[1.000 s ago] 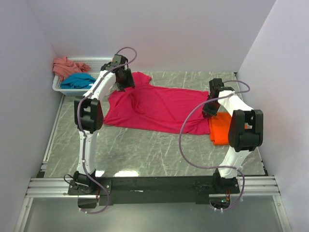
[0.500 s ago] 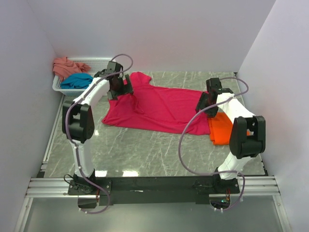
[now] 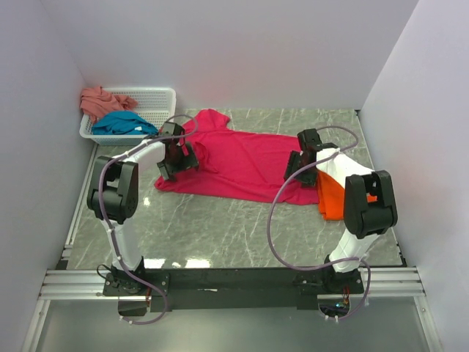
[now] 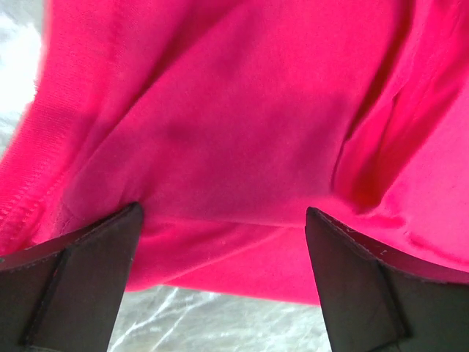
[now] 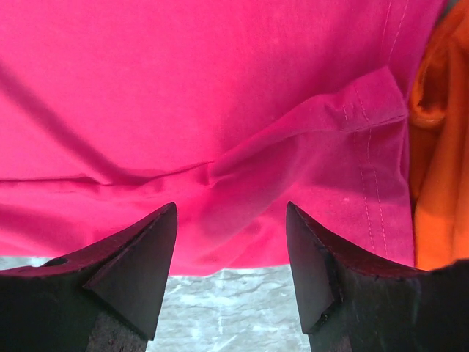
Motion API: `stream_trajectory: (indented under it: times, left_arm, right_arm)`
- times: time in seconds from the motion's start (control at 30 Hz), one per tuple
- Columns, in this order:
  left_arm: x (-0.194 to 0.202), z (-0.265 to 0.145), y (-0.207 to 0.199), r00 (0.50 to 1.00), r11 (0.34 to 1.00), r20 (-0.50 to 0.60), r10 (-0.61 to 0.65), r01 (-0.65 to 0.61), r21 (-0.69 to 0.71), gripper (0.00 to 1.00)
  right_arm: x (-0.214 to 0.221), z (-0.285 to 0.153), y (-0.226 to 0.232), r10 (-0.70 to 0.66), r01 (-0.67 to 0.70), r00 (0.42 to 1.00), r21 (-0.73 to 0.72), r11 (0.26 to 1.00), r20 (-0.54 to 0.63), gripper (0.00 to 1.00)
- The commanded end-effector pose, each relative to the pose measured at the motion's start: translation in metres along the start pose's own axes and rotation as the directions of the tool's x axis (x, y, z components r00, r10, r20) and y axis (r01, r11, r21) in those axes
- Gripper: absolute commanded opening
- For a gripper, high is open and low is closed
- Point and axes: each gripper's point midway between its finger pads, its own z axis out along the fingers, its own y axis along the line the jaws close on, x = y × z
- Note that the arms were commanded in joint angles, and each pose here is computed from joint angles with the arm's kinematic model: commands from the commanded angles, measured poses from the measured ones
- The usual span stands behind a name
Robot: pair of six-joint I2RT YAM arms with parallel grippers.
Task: Fold and stack the t-shirts
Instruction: Fold the tshirt
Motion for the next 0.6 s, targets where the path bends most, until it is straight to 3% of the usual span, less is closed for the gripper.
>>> stream_trajectory:
  times: [0.0, 0.17, 0.57]
  left_arm:
    - [-0.015, 0.003, 0.010, 0.994, 0.997, 0.079, -0.072, 0.073, -0.016, 0.99]
    - [0.007, 0.005, 0.052, 0.985, 0.977, 0.056, -0.164, 0.170, -0.132, 1.00]
    - [0.097, -0.060, 0.124, 0.941, 0.894, 0.077, -0.328, 0.336, -0.297, 1.00]
  right_arm:
    - [0.006, 0.011, -0.004, -0.039, 0.039, 0.999, 0.011, 0.999, -0.013, 0.68]
    - [0.028, 0.019, -0.008, -0.079, 0.079, 0.995, -0.001, 0.997, -0.067, 0.68]
    - [0.124, 0.004, -0.018, -0.051, 0.044, 0.974, -0.038, 0.998, -0.219, 0.69]
